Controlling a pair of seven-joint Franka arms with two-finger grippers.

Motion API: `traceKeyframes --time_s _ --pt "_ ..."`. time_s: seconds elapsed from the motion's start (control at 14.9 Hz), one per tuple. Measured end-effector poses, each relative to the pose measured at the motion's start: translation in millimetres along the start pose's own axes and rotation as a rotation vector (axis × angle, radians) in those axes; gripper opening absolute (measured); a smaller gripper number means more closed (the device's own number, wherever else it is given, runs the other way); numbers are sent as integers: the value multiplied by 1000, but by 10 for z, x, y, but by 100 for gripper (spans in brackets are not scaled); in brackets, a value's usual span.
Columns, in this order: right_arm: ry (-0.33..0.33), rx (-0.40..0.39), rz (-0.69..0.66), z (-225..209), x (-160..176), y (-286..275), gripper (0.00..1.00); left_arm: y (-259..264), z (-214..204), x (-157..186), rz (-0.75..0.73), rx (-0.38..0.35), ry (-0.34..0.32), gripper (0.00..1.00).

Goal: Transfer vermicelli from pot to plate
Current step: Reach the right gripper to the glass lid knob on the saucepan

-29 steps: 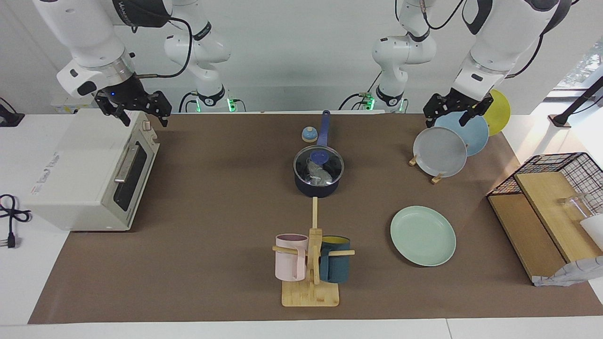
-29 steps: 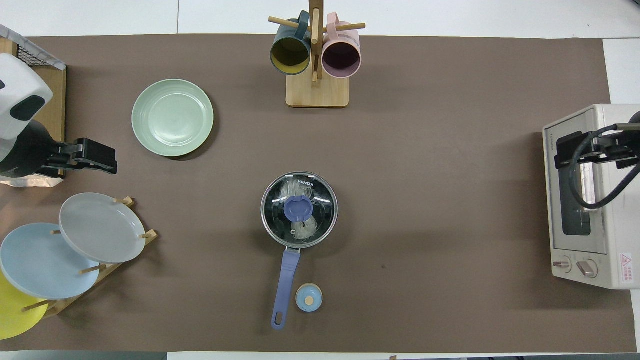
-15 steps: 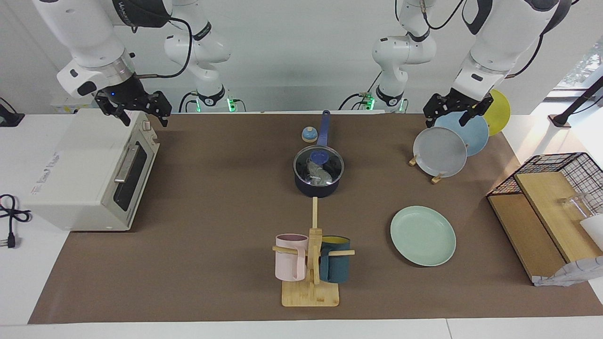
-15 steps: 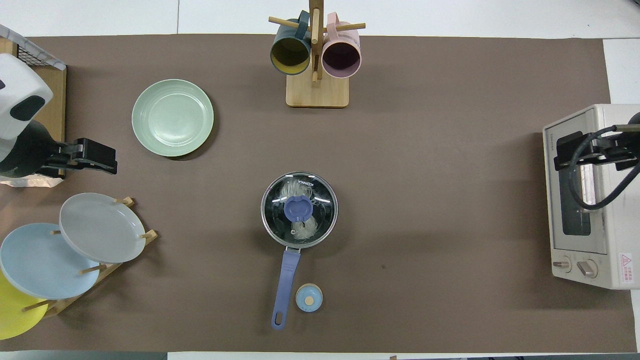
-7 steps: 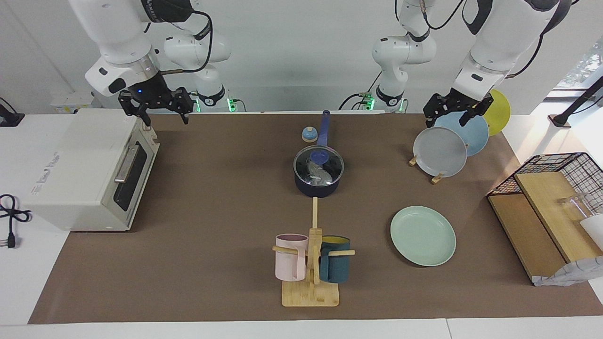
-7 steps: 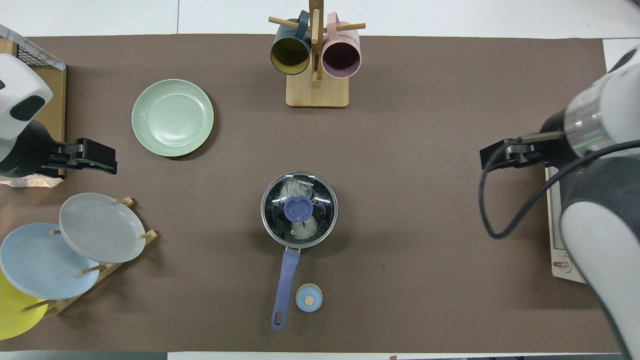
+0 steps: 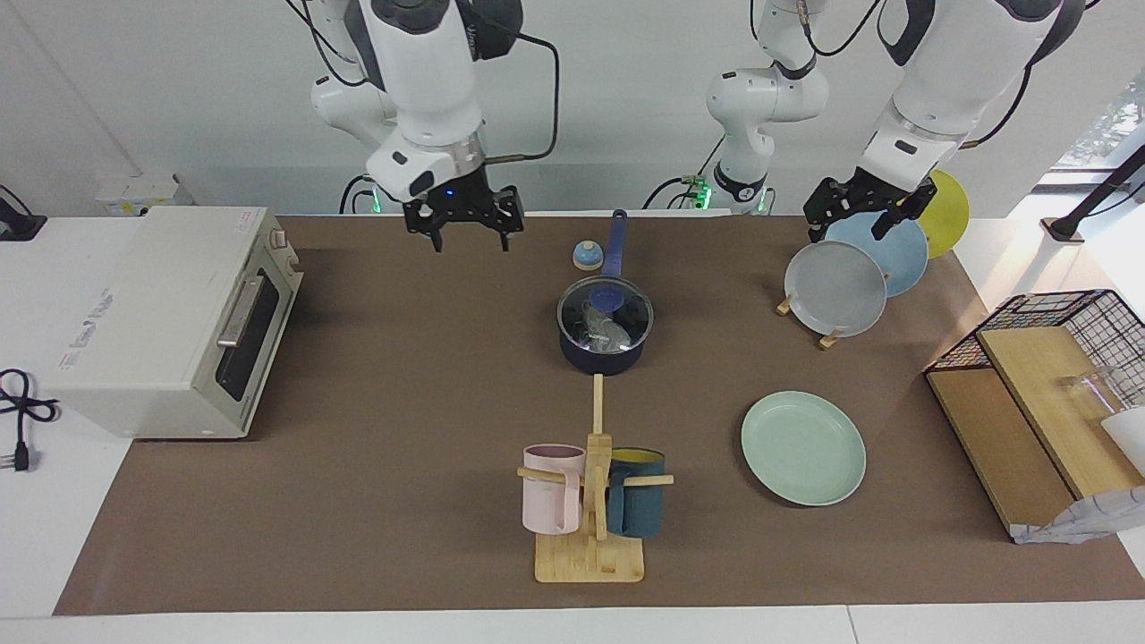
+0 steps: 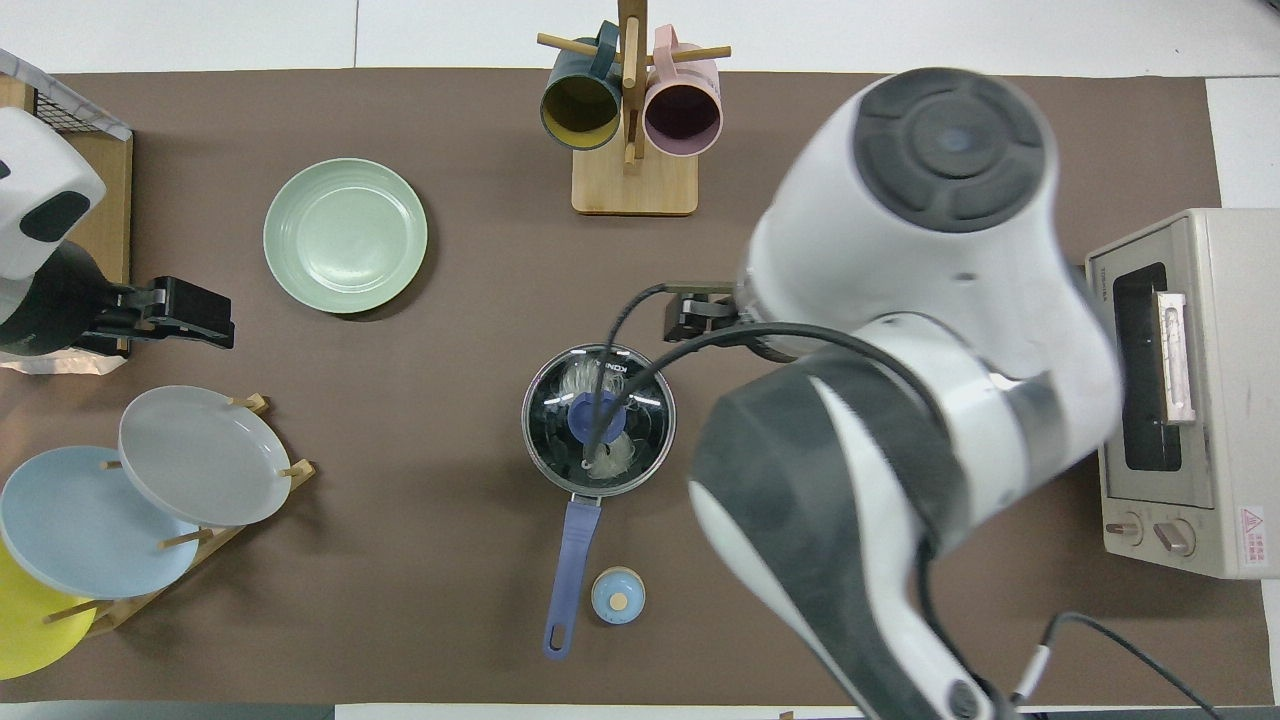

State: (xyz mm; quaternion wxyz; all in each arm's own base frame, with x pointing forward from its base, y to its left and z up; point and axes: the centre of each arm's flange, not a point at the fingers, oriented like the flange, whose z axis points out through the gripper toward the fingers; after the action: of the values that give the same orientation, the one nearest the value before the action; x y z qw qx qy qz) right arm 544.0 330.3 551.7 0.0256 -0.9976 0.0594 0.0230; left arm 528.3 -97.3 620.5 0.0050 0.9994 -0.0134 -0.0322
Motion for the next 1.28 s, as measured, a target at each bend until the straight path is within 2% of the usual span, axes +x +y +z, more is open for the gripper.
traceKeyframes --time_s 0.2,0.47,0.88,1.28 --pt "13 13 19 391 -194 -619 100 0 0 0 0 0 0 100" --pt "23 -2 13 773 -473 -977 100 0 0 0 0 0 0 100" --pt "48 -74 -64 1424 -798 -1120 100 0 0 0 0 0 0 100" --pt "61 -81 -68 1476 -791 -1083 100 0 0 0 0 0 0 100"
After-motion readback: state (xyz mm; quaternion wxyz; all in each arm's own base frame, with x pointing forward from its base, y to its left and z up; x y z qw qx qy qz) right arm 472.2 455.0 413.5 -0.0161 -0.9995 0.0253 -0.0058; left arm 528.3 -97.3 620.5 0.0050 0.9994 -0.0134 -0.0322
